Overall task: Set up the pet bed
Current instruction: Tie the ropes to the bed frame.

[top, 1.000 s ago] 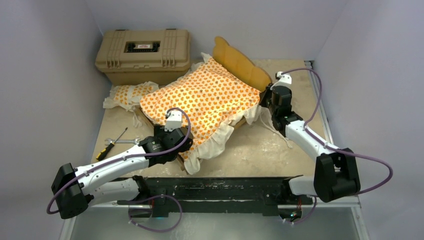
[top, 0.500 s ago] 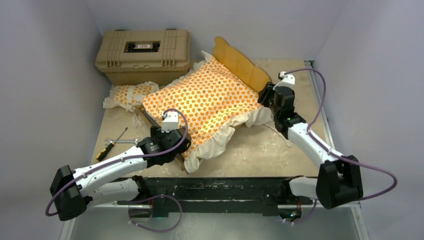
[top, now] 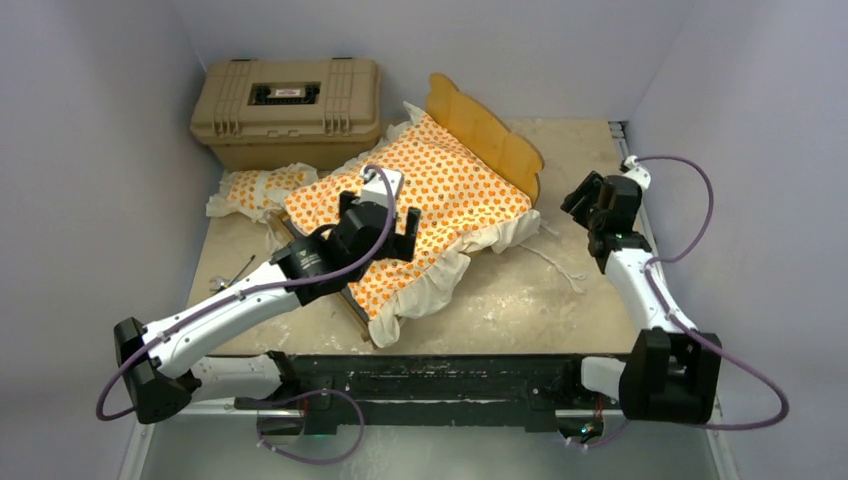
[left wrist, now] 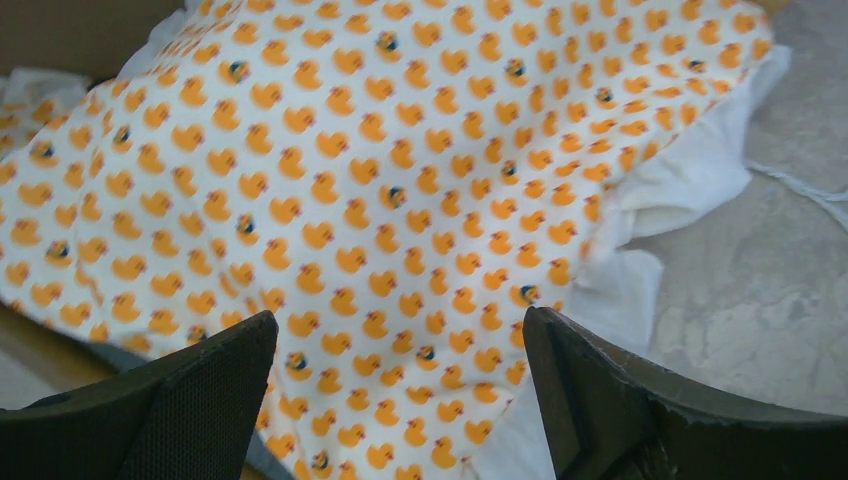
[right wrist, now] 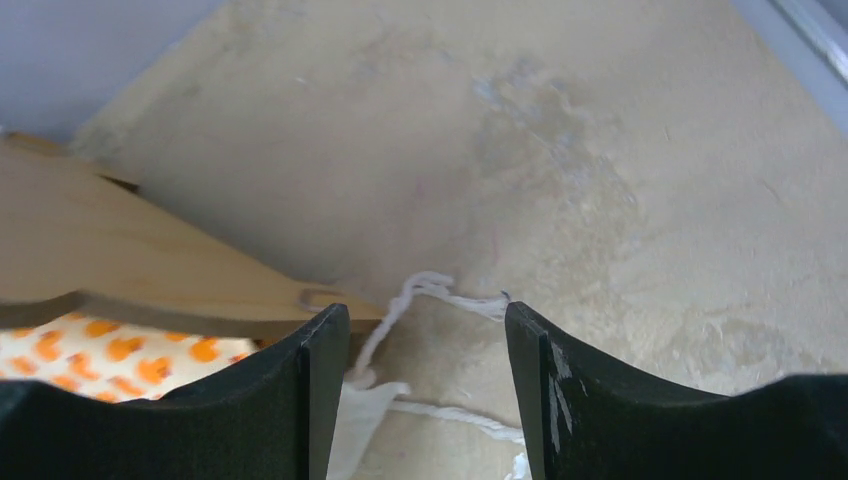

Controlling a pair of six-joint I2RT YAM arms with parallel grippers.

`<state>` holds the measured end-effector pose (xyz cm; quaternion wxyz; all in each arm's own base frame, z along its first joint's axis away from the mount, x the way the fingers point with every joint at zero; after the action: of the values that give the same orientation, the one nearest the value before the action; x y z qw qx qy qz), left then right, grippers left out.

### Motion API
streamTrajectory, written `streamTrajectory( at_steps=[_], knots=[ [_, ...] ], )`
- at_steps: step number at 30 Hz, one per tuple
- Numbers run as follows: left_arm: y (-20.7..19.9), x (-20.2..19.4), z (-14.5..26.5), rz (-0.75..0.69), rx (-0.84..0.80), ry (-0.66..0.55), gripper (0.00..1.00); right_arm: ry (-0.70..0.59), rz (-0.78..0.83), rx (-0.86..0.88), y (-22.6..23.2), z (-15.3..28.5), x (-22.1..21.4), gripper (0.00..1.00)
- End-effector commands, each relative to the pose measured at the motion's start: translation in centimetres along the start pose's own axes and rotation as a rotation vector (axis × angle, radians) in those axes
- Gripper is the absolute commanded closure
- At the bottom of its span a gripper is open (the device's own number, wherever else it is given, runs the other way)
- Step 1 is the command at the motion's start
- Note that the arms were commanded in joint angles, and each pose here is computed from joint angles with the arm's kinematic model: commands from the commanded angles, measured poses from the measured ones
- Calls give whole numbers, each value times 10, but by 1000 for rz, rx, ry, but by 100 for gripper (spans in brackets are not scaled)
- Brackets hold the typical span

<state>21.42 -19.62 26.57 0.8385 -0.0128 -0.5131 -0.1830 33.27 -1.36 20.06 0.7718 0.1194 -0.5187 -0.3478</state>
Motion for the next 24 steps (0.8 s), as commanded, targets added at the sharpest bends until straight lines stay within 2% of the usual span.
streamTrajectory(
  at_steps=[1, 9, 14, 24],
  knots=[
    [-38, 51, -12, -83, -200, -156, 7, 87, -93, -132, -27, -25, -22, 39],
    [-75, 64, -42, -161, -306, -226, 7, 114, -114, -258, -36, -76, -33, 37],
    [-87, 56, -53, -190, -350, -236, 7, 137, -50, -270, -37, -94, -41, 40],
    [-93, 41, -61, -222, -371, -210, 6, 269, 50, -302, -31, -113, -88, 41]
  ],
)
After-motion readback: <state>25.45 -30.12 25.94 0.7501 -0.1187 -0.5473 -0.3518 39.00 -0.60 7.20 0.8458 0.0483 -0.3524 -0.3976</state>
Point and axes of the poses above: each gripper's point midway between its finger pads, its own z axis back along the fingers, its own y axis along the line the jaws close on, x = y × z, the point moved 5 cm from there along z, back along the fingers, and after that the axes turned 12 degrees about -z, right-handed, at the moved point
